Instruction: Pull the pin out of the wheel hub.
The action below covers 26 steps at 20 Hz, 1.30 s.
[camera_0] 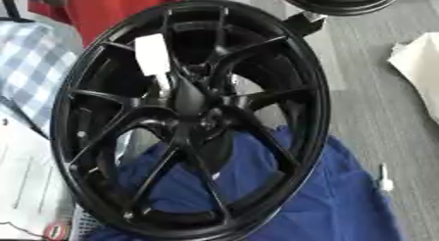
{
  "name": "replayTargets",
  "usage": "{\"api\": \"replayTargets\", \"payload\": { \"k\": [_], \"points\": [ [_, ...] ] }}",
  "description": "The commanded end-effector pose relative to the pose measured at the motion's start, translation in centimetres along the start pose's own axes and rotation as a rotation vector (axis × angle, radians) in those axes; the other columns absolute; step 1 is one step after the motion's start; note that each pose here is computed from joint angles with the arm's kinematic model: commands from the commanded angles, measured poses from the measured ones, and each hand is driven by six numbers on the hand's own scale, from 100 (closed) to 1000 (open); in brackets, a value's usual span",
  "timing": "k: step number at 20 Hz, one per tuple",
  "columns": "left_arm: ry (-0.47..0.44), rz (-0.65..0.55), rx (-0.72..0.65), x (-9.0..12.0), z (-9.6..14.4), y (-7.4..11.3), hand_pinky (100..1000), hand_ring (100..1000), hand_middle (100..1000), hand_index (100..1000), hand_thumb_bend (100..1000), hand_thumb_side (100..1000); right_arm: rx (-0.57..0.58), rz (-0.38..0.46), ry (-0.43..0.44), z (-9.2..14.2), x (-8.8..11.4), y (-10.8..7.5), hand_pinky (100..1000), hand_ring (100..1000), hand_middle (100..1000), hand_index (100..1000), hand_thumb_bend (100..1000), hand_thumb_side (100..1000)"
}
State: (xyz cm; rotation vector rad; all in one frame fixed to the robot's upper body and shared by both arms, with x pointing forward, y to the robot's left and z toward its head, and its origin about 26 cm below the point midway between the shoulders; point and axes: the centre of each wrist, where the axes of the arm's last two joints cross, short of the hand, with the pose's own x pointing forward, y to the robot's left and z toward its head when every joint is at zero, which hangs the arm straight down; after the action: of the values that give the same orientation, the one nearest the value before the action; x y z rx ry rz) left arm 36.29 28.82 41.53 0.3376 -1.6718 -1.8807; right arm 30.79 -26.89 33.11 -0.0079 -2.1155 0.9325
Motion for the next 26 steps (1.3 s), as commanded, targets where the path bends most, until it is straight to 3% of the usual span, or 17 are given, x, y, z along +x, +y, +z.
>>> {"api": "replayTargets", "payload": {
  "k": [1,10,19,26],
  "points": [
    [0.093,-0.022,-0.006,1.3,2.0,0.6,878,861,812,866,610,429,-0.011,0.047,-0.004,0.1,0.8,-0.9,881,786,742,794,100,443],
    [0.216,0.024,-0.084,4.1,2.2,-1.5,875,855,806,872,604,441,-0.004,0.049,-0.004,0.0,0.9,-0.9,880,784,742,793,100,442],
    [0.337,0.120,-0.038,4.0,1.5,-3.0,860,839,787,869,606,456,-0.001,0.050,-0.004,-0.1,0.9,-0.9,879,781,741,792,100,443],
    [0.366,0.168,-0.031,3.9,0.2,-4.0,857,837,783,868,622,448,-0.004,0.046,-0.004,-0.2,0.8,-0.9,878,780,741,791,100,446]
  ]
}}
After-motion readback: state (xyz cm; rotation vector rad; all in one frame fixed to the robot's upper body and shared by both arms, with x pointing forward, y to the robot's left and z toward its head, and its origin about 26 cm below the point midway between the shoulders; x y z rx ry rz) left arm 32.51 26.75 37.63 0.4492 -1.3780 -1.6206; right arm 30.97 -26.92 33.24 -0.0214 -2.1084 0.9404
